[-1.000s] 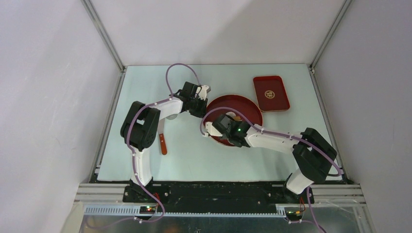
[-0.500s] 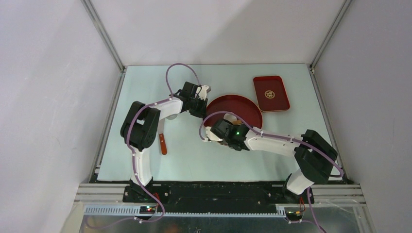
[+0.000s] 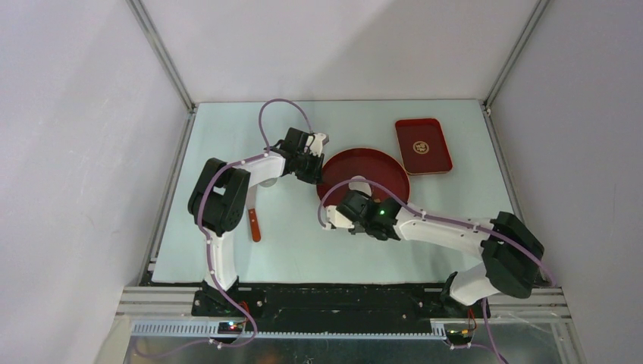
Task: Roll out the dumpling wrappers from the dough
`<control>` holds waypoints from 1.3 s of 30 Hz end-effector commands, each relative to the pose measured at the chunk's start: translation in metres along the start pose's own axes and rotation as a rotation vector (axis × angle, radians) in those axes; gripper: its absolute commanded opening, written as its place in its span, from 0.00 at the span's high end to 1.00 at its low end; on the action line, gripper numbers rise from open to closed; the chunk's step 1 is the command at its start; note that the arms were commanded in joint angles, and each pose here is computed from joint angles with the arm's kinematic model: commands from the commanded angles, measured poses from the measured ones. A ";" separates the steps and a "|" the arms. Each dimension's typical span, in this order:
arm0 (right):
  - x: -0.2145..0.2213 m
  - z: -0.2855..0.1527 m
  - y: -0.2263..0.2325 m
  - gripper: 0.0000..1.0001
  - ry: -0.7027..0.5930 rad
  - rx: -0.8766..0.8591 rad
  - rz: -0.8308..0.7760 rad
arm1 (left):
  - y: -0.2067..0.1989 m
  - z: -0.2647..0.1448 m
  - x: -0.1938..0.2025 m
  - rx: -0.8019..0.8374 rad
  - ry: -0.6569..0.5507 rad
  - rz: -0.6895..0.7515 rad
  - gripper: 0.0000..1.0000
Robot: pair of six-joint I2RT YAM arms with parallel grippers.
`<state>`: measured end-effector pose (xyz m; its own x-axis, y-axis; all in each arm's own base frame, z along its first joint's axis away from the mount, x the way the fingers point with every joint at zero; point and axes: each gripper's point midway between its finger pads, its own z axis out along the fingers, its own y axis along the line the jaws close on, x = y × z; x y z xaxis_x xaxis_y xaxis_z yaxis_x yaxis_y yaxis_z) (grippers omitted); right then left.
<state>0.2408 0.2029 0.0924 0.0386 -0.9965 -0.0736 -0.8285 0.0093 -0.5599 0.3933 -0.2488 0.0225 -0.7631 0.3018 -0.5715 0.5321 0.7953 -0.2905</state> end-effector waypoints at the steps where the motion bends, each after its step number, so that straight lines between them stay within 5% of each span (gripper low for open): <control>1: 0.014 -0.004 0.030 1.00 -0.033 -0.164 -0.057 | 0.008 0.003 0.001 -0.016 0.003 0.001 0.77; 8: 0.006 -0.036 -0.084 1.00 -0.213 0.162 0.065 | 0.009 0.003 0.001 -0.018 0.005 0.000 0.77; 17: 0.012 -0.016 -0.132 1.00 -0.293 0.248 0.025 | 0.009 0.003 0.000 -0.019 0.004 0.001 0.77; 25: 0.010 0.024 -0.112 1.00 -0.276 0.164 -0.109 | 0.008 0.003 0.000 -0.016 0.003 0.002 0.77; 39: 0.067 0.059 -0.002 1.00 -0.126 -0.192 -0.246 | 0.008 0.003 0.001 -0.015 0.005 0.002 0.77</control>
<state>0.3312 0.1762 0.0956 0.3141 -0.9409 -0.1266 -0.7448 -0.1615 -0.6475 0.3934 -0.2487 0.0227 -0.7630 0.3014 -0.5718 0.5319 0.7955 -0.2904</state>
